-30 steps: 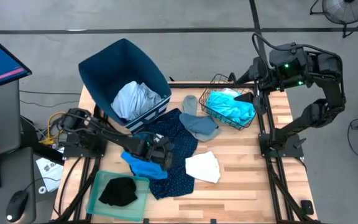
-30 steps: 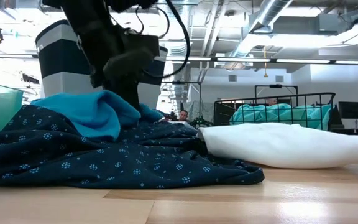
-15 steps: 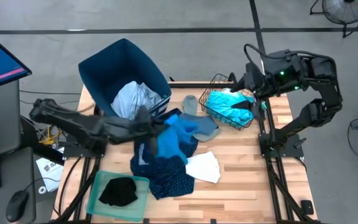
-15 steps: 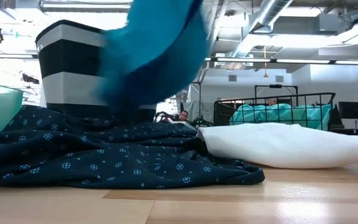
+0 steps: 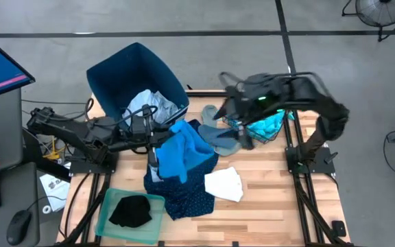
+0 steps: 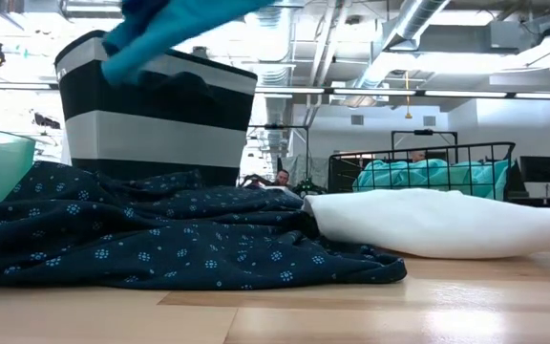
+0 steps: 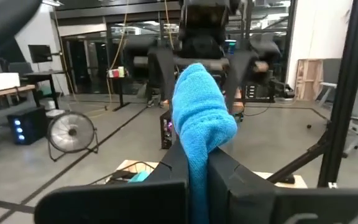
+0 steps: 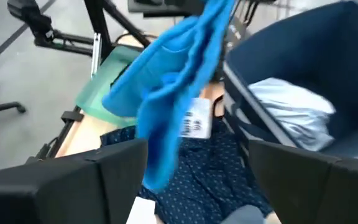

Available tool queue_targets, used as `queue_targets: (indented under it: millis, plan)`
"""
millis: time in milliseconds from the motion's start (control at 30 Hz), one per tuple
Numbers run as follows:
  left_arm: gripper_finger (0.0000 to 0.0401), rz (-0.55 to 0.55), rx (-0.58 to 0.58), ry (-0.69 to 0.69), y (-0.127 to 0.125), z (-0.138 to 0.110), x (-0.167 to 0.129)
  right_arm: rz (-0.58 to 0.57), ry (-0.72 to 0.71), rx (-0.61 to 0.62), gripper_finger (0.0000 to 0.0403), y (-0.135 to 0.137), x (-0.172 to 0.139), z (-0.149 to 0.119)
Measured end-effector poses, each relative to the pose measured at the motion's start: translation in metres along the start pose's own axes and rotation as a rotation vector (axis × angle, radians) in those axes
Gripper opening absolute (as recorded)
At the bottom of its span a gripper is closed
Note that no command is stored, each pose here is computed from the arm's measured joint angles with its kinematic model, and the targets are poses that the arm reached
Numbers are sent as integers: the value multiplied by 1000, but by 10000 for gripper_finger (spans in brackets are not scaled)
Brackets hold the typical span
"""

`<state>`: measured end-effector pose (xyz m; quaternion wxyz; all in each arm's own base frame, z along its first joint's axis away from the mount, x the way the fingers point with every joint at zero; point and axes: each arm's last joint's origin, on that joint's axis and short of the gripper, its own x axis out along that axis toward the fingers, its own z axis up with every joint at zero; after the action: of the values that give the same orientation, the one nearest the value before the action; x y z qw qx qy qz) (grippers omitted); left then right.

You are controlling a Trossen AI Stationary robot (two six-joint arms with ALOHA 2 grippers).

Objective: Pick & Place Cloths
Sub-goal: Put the blue shorts into the black wire basket

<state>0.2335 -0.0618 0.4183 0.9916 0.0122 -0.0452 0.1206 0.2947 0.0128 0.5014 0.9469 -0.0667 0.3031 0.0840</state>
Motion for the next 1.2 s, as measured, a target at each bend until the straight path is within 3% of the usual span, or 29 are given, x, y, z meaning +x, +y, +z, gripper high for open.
queue_targets:
  millis: [200, 467, 767, 933, 1200]
  plan:
    - [0, 63, 49, 3, 2, 0, 0, 135, 42, 10, 317, -2, 61, 3]
    - [0, 89, 77, 6, 2, -1, 1, 123, -34, 36, 379, -9, 109, 12]
    - [0, 157, 92, -37, 4, 4, 2, 42, -155, 92, 385, -21, 90, 23]
    - [0, 190, 130, -40, 4, 5, 3, -30, -99, 135, 386, -19, 94, 19]
    - [1, 204, 134, -39, 4, 5, 3, -183, -174, 24, 386, 4, 35, 27]
